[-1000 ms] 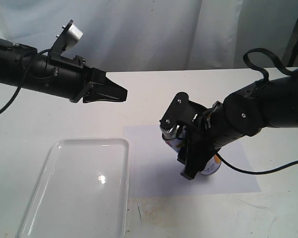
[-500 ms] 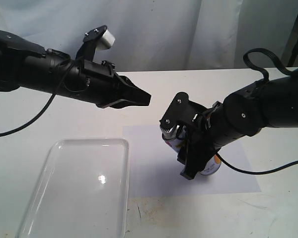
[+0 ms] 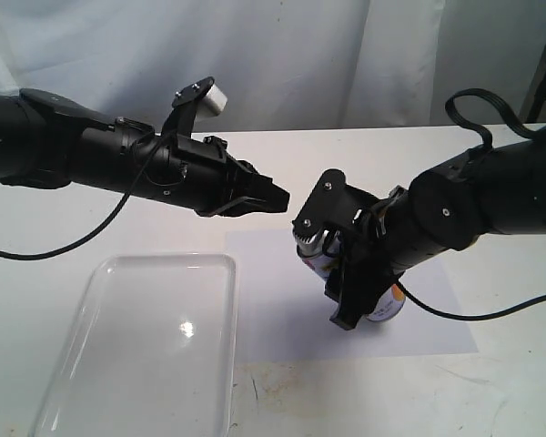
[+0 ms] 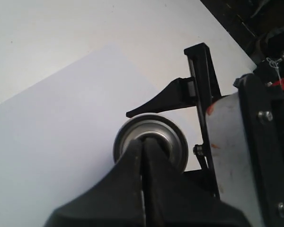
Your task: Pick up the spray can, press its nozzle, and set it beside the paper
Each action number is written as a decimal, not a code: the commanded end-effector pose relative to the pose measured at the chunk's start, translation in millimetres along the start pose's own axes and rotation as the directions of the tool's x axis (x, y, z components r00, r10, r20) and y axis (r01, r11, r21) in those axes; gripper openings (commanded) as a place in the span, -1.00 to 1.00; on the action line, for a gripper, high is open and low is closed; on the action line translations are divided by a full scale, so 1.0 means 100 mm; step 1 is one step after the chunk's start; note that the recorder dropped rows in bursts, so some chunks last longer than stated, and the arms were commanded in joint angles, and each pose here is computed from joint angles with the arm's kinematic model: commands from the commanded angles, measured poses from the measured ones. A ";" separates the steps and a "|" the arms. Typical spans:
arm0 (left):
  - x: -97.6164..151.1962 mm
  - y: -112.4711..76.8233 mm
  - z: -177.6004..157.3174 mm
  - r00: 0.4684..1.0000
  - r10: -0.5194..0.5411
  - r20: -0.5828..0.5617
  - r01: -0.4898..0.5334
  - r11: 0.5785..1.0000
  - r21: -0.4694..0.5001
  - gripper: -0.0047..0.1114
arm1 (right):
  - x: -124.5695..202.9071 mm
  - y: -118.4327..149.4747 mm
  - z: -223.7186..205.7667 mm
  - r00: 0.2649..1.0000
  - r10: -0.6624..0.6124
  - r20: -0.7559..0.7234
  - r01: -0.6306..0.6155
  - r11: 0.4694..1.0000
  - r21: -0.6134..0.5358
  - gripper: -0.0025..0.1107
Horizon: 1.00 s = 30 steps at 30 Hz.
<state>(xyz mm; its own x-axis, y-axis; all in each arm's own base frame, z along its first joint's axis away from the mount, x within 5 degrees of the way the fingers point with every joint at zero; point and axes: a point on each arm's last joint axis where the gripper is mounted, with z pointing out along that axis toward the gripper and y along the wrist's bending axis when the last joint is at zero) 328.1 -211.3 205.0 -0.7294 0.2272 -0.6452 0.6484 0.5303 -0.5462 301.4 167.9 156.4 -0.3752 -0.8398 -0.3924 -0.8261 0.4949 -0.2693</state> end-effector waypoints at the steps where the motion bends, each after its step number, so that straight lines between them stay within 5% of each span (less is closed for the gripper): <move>1: -0.02 -0.03 0.01 1.000 0.021 0.014 -0.021 1.000 0.015 -0.92 | -0.01 -0.03 -0.01 1.000 0.008 0.025 -0.009 1.000 0.016 -0.96; 7: 0.02 -0.17 0.16 0.998 0.064 0.002 -0.064 0.998 -0.005 -0.92 | -0.01 -0.03 -0.01 1.000 0.004 0.025 -0.004 1.000 0.016 -0.96; 30: 0.11 -0.08 0.28 0.999 0.034 -0.030 -0.034 0.999 0.006 -0.92 | -0.01 -0.02 -0.01 1.000 0.007 0.021 -0.007 1.000 0.013 -0.96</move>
<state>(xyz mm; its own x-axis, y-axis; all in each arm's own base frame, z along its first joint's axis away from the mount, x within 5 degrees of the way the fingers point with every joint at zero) 322.1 -232.6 188.1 -0.7113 0.2690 -0.6494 0.6719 0.5317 -0.5156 300.3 166.4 154.7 -0.3809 -0.8428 -0.3802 -0.8292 0.4933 -0.2628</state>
